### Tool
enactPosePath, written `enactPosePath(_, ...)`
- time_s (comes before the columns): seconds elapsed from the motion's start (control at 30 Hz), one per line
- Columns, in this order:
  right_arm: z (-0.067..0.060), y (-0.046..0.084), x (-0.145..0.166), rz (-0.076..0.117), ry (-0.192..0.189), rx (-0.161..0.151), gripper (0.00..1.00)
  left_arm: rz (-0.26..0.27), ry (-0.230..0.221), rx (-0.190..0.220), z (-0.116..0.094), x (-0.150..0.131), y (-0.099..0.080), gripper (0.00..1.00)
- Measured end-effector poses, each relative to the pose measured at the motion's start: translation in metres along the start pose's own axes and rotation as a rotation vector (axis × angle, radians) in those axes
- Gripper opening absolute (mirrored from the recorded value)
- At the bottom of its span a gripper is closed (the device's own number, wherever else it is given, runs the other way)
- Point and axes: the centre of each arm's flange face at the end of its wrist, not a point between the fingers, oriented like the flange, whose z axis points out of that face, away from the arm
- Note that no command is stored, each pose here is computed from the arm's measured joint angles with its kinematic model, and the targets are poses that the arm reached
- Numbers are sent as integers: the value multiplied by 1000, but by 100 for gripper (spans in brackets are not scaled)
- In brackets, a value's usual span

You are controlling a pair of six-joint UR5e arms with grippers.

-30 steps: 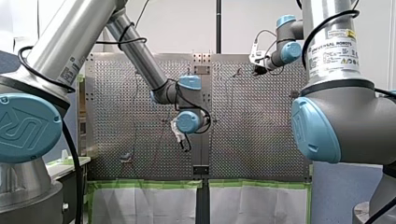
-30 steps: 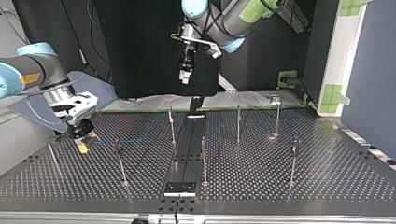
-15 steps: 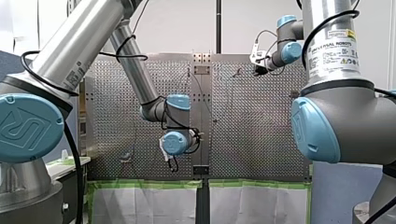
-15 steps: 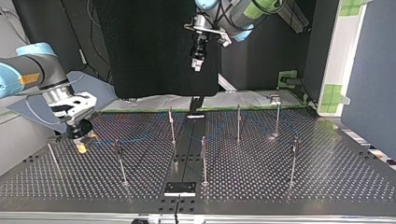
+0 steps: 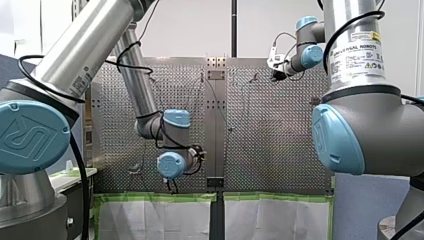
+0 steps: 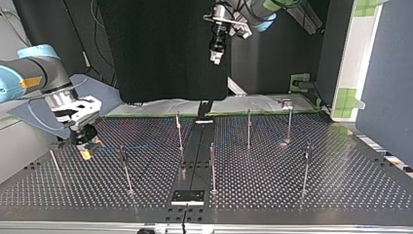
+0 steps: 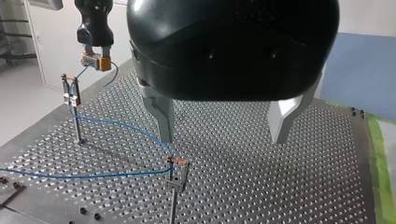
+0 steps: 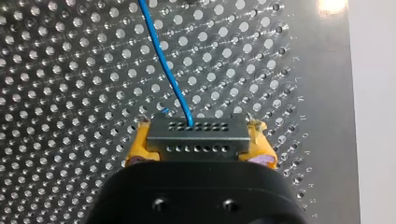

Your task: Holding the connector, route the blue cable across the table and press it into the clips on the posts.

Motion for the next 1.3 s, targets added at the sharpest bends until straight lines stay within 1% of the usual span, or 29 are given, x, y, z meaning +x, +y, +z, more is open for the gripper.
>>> enactPosePath(0.13,0,-1,-1,-1,-1,1,0,0,0,-1,-10,2,7,100)
enactPosePath(0.23,0,-1,-1,-1,-2,1,0,0,0,-1,-12,2,9,100)
enactPosePath(1.3,0,-1,-1,-1,-2,1,0,0,0,-1,-13,2,9,100)
